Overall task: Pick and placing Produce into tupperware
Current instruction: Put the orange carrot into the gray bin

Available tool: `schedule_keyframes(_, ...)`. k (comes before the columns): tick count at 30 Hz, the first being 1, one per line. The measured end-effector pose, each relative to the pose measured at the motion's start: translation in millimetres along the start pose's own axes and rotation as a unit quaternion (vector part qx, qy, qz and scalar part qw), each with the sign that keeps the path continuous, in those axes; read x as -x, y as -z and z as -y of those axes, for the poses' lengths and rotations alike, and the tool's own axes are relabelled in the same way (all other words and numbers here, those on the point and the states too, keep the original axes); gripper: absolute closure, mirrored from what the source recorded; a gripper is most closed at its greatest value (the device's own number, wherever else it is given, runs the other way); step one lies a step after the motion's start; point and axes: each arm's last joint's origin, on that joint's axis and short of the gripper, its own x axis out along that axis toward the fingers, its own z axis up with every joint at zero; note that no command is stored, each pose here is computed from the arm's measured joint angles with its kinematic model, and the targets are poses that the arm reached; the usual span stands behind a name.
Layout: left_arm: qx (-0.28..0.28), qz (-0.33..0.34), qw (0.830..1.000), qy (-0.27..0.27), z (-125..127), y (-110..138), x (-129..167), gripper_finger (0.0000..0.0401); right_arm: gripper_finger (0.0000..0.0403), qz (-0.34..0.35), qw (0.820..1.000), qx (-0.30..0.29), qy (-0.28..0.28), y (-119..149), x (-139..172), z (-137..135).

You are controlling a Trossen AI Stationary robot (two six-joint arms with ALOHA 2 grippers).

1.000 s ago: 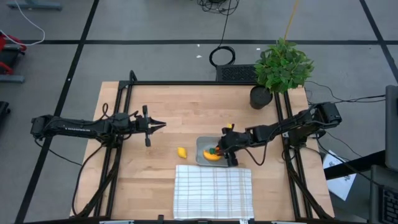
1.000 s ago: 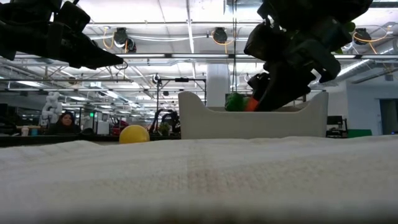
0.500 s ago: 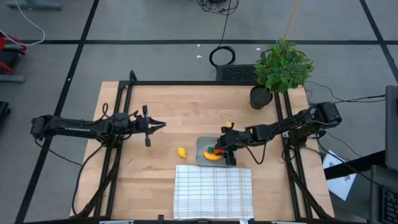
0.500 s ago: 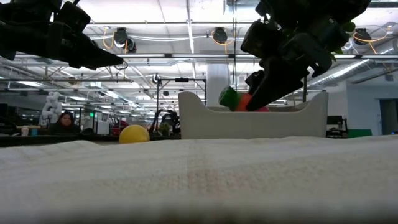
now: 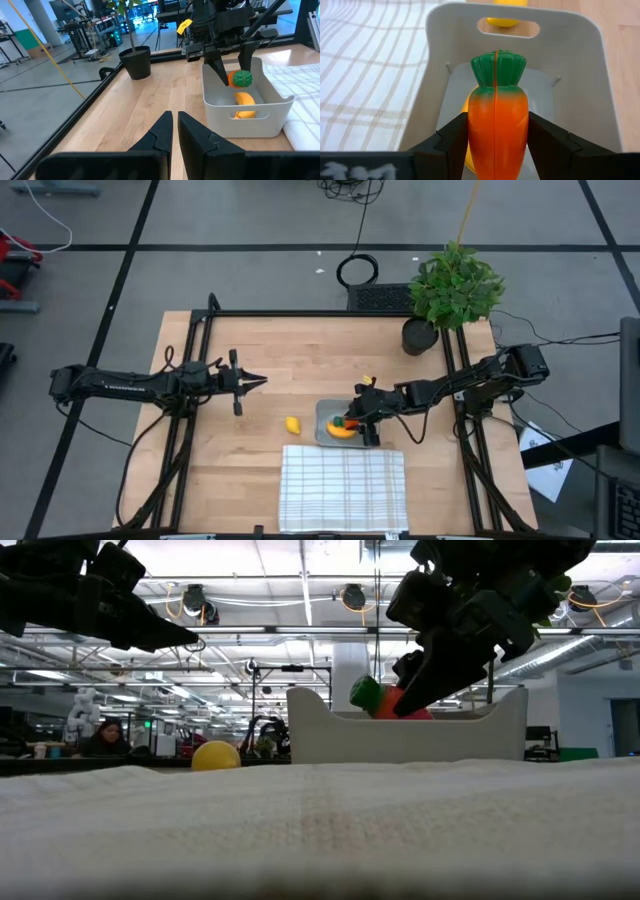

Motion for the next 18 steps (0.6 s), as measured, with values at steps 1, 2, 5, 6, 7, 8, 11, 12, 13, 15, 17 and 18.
schedule_keyframes(1, 0.0, 0.0, 1.0, 0.0, 0.0, 0.0, 0.0, 0.0368, 0.0229, 0.0, 1.0, 0.0, 0.0, 0.0, 0.0, 0.0)
schedule_keyframes(2, 0.0, 0.0, 1.0, 0.0, 0.0, 0.0, 0.0, 0.0368, 0.0229, 0.0, 1.0, 0.001, 0.0, 0.0, 0.0, 0.0)
schedule_keyframes(5, 0.002, 0.0, 1.0, 0.0, 0.1, 0.0, 0.0, 0.0368, 0.0229, 0.0, 1.0, 0.004, 0.0, 0.0, 0.0, 0.0)
schedule_keyframes(6, 0.002, 0.0, 1.0, 0.0, 0.0, 0.1, 0.0, 0.0368, 0.0229, 0.0, 1.0, 0.004, 0.0, 0.0, 0.0, 0.0)
schedule_keyframes(7, 0.002, 0.0, 1.0, 0.0, 0.1, 0.0, 0.0, 0.0368, 0.0229, 0.0, 1.0, 0.004, 0.0, 0.0, 0.0, 0.0)
schedule_keyframes(8, 0.003, 0.0, 1.0, 0.0, 0.0, 0.1, 0.0, 0.0368, 0.0229, 0.0, 1.0, 0.004, 0.0, 0.0, 0.0, 0.0)
schedule_keyframes(11, 0.003, 0.0, 1.0, 0.0, 0.0, 0.1, 0.0, 0.0368, 0.0229, 0.0, 1.0, 0.004, 0.0, 0.1, 0.0, 0.0)
schedule_keyframes(12, 0.003, 0.0, 1.0, 0.0, 0.0, 0.1, 0.0, 0.0368, 0.0229, 0.0, 1.0, 0.004, 0.0, 0.1, 0.0, 0.0)
schedule_keyframes(13, 0.002, 0.0, 1.0, 0.0, 0.1, 0.1, 0.0, 0.0368, 0.0229, 0.0, 1.0, 0.004, 0.0, 0.1, 0.0, 0.0)
schedule_keyframes(15, 0.0, 0.0, 1.0, 0.0, 0.1, 0.0, 0.0, 0.0368, 0.0229, -0.001, 1.0, 0.004, 0.0, 0.1, 0.0, -0.1)
schedule_keyframes(17, 0.0, 0.001, 1.0, 0.0, 0.0, -0.2, 0.0, 0.0368, 0.0229, -0.002, 1.0, 0.0, 0.0, 0.3, 0.0, 0.0)
schedule_keyframes(18, 0.001, 0.001, 1.0, 0.0, 0.0, -0.2, 0.0, 0.0368, 0.0229, -0.002, 1.0, -0.006, 0.0, 0.5, 0.0, 0.0)
